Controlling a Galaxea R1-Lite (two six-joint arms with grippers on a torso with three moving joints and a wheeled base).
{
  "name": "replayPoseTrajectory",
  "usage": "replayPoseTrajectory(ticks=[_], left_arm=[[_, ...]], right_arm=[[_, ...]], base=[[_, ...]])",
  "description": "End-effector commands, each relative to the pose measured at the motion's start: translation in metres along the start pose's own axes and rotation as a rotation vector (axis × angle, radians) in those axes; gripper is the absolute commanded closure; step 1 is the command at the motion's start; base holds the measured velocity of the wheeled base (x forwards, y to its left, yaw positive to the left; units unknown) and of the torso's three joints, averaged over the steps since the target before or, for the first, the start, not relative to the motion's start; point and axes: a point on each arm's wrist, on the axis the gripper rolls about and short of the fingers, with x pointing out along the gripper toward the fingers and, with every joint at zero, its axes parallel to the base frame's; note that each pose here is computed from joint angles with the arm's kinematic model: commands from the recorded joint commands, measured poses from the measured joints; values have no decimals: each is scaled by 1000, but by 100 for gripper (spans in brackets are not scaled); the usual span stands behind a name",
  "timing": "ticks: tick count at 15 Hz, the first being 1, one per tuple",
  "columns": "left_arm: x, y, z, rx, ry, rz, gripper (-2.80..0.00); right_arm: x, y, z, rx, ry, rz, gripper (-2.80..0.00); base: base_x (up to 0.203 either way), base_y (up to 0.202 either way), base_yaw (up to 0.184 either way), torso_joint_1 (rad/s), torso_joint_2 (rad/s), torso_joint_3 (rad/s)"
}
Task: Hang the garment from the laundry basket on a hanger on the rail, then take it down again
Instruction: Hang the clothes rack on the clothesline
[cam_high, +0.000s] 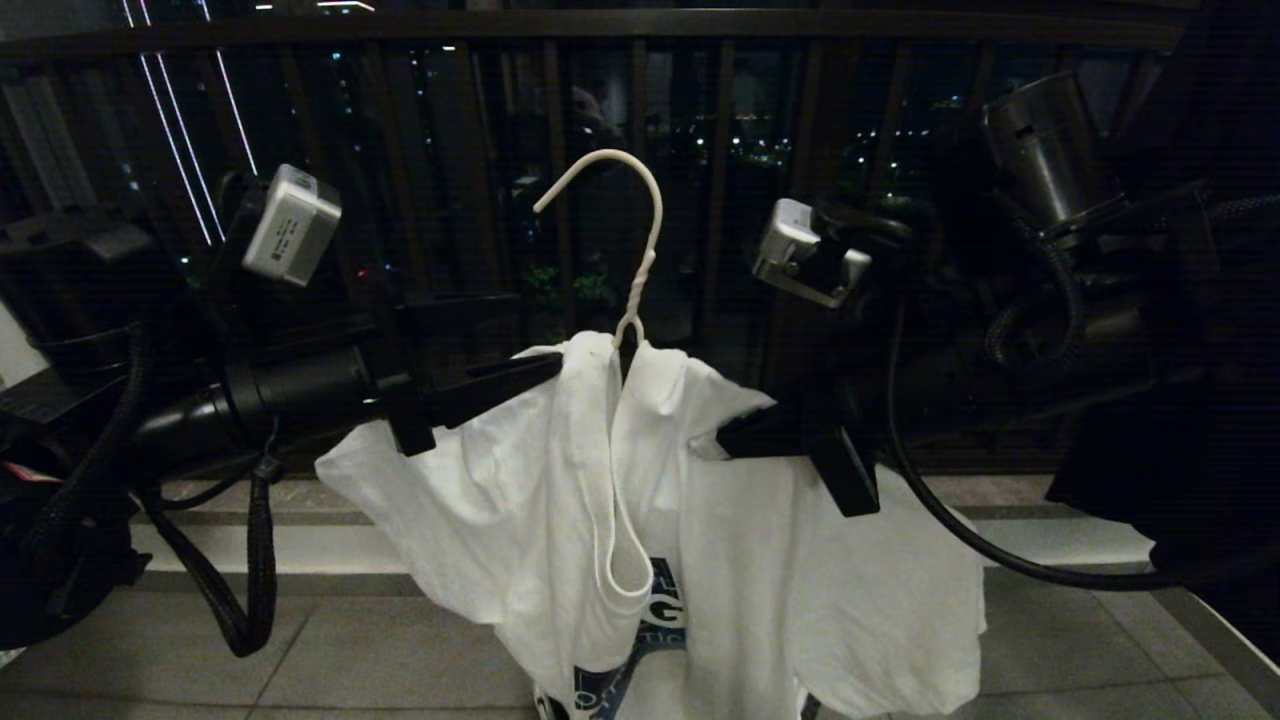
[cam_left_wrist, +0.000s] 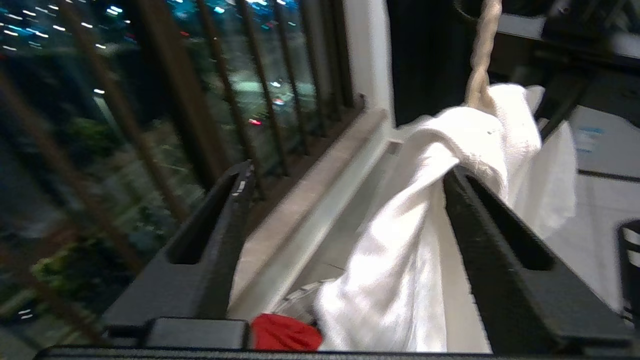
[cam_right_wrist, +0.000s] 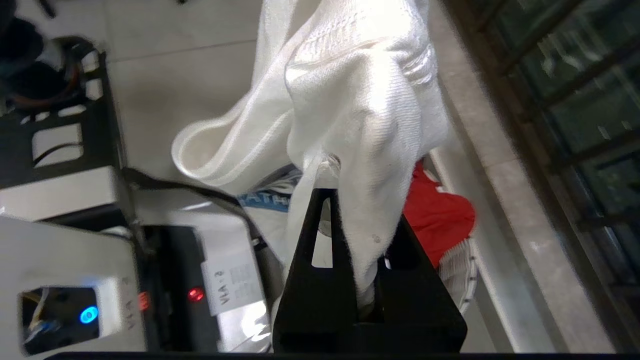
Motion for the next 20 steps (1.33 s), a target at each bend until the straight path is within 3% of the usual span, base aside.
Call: replayPoseTrajectory(ticks=[1,6,7,13,16,18,20], left_arm=[[-2,1,3,10,-7,3,-280],[-10,12,11,34,-23,52,-280],[-13,15,14,42,-28,68,0],[-33,-6,34,60,-68,80,0],[-45,-18,40,-2,-85,91,0],[-61,-25,32,-52,-66,154,0],[-80,-43,32,-73,-72,190,0]], right_arm=[[-5,-7,-2,8,-6,-23,0],[-20,-10,0,10,-27,-60,0],[-24,-10,1,8,-32,-67,0],[-30,-9,5,-3,-45,-100,0],[-43,-23,-2,30,-35,-170,0],[-57,-35,-10,93,-33,-237,0],[-67,-30,-21,130,-34,-253,0]], base=[[0,0,0,0,0,0],[0,0,0,0,0,0],[0,0,0,0,0,0],[0,0,0,0,0,0],[0,0,0,0,0,0],[0,0,0,0,0,0],[0,0,0,0,0,0]])
